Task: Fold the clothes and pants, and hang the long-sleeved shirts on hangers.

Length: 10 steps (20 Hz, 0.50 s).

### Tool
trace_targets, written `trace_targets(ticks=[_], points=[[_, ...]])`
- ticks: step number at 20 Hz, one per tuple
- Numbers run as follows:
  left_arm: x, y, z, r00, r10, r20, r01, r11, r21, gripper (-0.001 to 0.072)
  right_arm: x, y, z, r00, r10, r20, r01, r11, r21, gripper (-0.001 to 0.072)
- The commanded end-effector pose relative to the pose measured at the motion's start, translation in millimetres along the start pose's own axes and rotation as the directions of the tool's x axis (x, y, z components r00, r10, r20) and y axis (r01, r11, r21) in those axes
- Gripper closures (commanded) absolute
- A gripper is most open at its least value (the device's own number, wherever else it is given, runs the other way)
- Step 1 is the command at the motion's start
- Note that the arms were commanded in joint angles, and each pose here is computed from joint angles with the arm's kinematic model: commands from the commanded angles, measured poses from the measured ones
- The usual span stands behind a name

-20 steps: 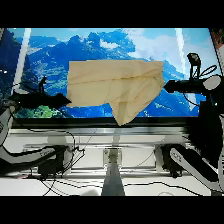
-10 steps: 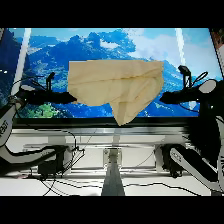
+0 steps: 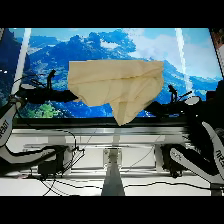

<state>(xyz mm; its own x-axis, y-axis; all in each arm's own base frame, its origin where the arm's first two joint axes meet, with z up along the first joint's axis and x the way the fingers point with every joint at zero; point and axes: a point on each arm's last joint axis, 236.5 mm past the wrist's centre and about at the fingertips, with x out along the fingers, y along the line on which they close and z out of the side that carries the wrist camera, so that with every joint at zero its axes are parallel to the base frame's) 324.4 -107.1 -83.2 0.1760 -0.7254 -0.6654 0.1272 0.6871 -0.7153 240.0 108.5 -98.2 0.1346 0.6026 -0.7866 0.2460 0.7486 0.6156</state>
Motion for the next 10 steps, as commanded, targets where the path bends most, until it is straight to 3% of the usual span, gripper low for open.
trace_targets(ticks=[1, 6, 10], points=[[-0.2, -0.5, 0.7, 1.0, -0.001, 0.002, 0.001, 1.0, 0.001, 0.0693, 14.5, -10.8, 3.7, 1.0, -0.002, -0.011, 0.003, 0.998, 0.063, 0.0222], [-0.2, -0.3, 0.9, 1.0, -0.001, 0.003, 0.001, 1.0, 0.001, 0.0693, 14.5, -7.4, 25.2, 1.0, -0.001, -0.002, 0.001, 0.999, 0.052, 0.0228], [-0.1, -0.4, 0.7, 1.0, -0.001, 0.002, 0.001, 1.0, 0.0, 0.0693, 14.7, -5.8, 29.4, 1.0, 0.0, -0.004, 0.0, 0.999, 0.047, 0.0277]])
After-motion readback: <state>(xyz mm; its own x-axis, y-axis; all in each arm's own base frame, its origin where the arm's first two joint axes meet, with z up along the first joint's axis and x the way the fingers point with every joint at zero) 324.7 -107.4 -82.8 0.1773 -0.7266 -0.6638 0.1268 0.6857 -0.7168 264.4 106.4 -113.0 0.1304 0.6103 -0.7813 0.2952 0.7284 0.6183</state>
